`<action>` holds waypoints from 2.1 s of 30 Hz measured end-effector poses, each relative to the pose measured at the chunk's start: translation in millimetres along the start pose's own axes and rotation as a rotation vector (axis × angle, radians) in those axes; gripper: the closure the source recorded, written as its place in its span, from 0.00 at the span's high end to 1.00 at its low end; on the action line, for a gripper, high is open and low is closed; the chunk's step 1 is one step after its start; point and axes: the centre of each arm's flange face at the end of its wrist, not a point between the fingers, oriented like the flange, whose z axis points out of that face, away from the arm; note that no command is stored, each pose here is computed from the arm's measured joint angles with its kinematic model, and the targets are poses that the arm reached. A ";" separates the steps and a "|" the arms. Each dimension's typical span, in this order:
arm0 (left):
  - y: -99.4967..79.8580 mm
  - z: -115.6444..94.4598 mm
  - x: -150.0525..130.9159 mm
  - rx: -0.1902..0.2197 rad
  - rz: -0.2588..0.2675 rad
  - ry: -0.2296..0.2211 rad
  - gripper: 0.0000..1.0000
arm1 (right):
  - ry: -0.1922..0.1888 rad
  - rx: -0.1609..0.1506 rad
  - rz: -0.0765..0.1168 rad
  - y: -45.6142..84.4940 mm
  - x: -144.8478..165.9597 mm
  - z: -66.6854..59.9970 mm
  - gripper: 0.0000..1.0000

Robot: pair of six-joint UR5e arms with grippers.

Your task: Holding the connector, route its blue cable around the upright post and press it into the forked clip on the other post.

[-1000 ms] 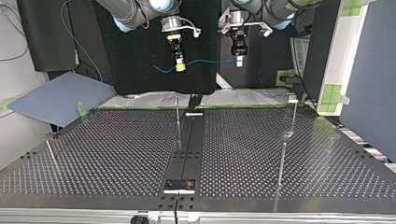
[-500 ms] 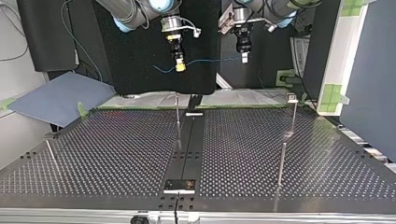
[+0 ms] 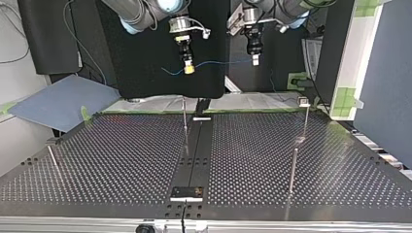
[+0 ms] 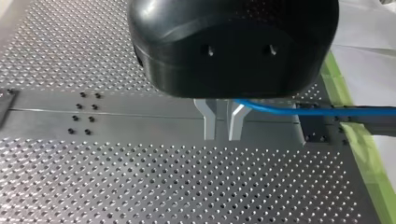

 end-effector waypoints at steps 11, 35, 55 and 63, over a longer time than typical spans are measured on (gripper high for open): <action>0.5 6.8 -28.2 -0.018 -0.034 -0.022 0.16 | 0.051 0.012 0.106 -21.9 51.3 21.3 0.00; 7.0 39.3 -111.4 -0.211 -0.102 -0.095 0.16 | 0.196 0.046 0.178 6.6 206.9 61.2 0.00; 19.1 53.5 -197.9 -0.301 -0.203 -0.182 0.18 | 0.212 0.194 0.127 1.6 282.4 63.7 0.00; 24.2 65.8 -238.4 -0.337 -0.236 -0.213 0.18 | 0.221 0.199 0.129 3.9 307.4 73.5 0.00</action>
